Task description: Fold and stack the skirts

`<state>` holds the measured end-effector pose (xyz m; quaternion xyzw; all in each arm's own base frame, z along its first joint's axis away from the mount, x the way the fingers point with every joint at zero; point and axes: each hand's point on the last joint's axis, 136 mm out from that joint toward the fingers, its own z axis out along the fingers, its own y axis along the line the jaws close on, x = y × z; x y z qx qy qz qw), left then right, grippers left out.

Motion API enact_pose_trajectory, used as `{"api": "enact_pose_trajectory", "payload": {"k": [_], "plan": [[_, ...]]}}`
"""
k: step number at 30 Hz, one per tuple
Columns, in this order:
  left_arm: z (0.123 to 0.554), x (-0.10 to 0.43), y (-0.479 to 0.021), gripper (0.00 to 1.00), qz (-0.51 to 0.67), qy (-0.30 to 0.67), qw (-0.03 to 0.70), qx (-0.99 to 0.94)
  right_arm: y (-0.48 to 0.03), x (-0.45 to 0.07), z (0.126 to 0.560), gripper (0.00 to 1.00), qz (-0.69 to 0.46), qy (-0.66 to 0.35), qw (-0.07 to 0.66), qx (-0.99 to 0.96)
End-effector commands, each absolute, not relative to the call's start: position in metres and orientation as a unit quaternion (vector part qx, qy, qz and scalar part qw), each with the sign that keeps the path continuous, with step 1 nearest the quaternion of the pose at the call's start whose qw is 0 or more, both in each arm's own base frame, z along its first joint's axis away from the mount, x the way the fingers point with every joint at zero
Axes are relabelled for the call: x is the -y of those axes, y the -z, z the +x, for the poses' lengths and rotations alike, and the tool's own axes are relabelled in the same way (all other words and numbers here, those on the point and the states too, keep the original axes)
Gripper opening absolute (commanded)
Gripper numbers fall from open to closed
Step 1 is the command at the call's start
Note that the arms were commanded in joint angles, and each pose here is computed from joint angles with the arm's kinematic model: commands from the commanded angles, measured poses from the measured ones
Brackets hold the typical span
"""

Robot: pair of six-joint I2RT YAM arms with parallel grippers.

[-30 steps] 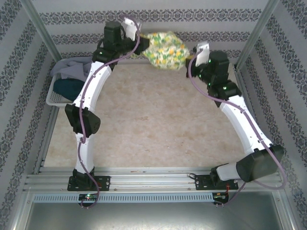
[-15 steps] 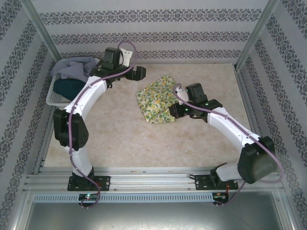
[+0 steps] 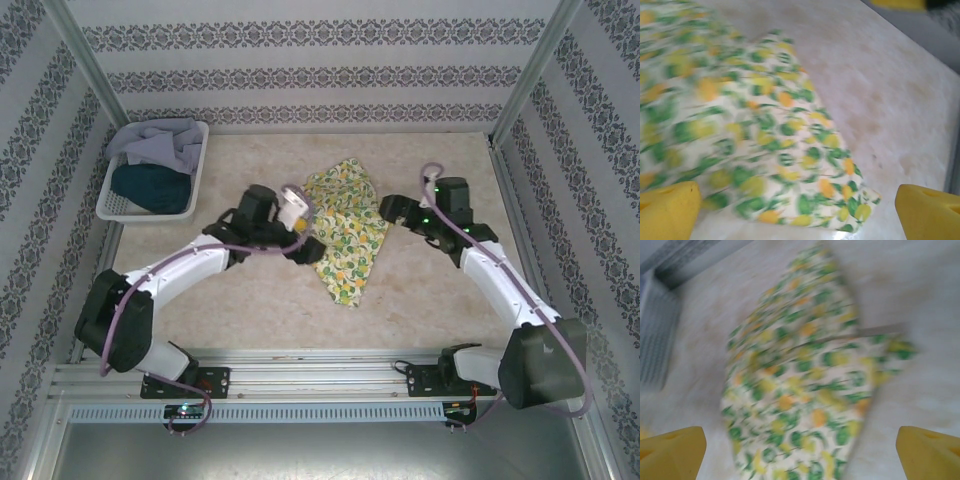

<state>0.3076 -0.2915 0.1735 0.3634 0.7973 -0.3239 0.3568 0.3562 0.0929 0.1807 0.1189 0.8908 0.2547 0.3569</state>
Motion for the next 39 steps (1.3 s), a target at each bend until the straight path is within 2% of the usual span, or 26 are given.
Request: {"api": "enact_pose_trajectory", "payload": {"k": [1,5,7,10,12,15,21,25,30,33,36,39], "plan": [[0.281,0.322,-0.176,1.00,0.481,0.283,0.403,-0.725,-0.151,-0.048,0.341,0.98,0.227,-0.179,0.318,-0.903],[0.266,0.345,-0.150,1.00,0.539,0.213,0.417,-0.700,-0.130,-0.047,0.338,0.98,0.249,-0.214,0.291,-0.898],[0.271,0.347,-0.142,1.00,0.523,0.215,0.424,-0.707,-0.127,-0.073,0.344,0.98,0.207,-0.280,0.272,-0.897],[0.274,0.348,-0.125,1.00,0.523,0.199,0.419,-0.715,-0.114,-0.091,0.355,0.93,0.169,-0.301,0.253,-0.904],[0.268,0.349,-0.110,1.00,0.550,0.169,0.407,-0.709,-0.110,-0.102,0.368,0.85,0.139,-0.307,0.251,-0.907],[0.245,0.357,-0.082,1.00,0.622,0.120,0.381,-0.673,-0.097,-0.115,0.382,0.67,0.120,-0.313,0.224,-0.915],[0.234,0.367,-0.055,1.00,0.685,0.093,0.357,-0.628,-0.068,-0.136,0.392,0.55,0.112,-0.315,0.188,-0.924],[0.234,0.378,-0.042,1.00,0.698,0.105,0.335,-0.625,-0.053,-0.139,0.395,0.53,0.125,-0.305,0.181,-0.927],[0.242,0.386,-0.043,1.00,0.678,0.111,0.362,-0.630,-0.045,-0.129,0.390,0.55,0.137,-0.265,0.189,-0.936],[0.247,0.387,-0.062,1.00,0.637,0.148,0.388,-0.649,-0.053,-0.123,0.386,0.57,0.111,-0.239,0.217,-0.940],[0.258,0.384,-0.095,1.00,0.584,0.184,0.415,-0.673,-0.054,-0.118,0.377,0.58,0.086,-0.222,0.213,-0.948],[0.272,0.382,-0.117,1.00,0.563,0.190,0.415,-0.689,-0.057,-0.131,0.375,0.59,0.099,-0.283,0.199,-0.933]]}}
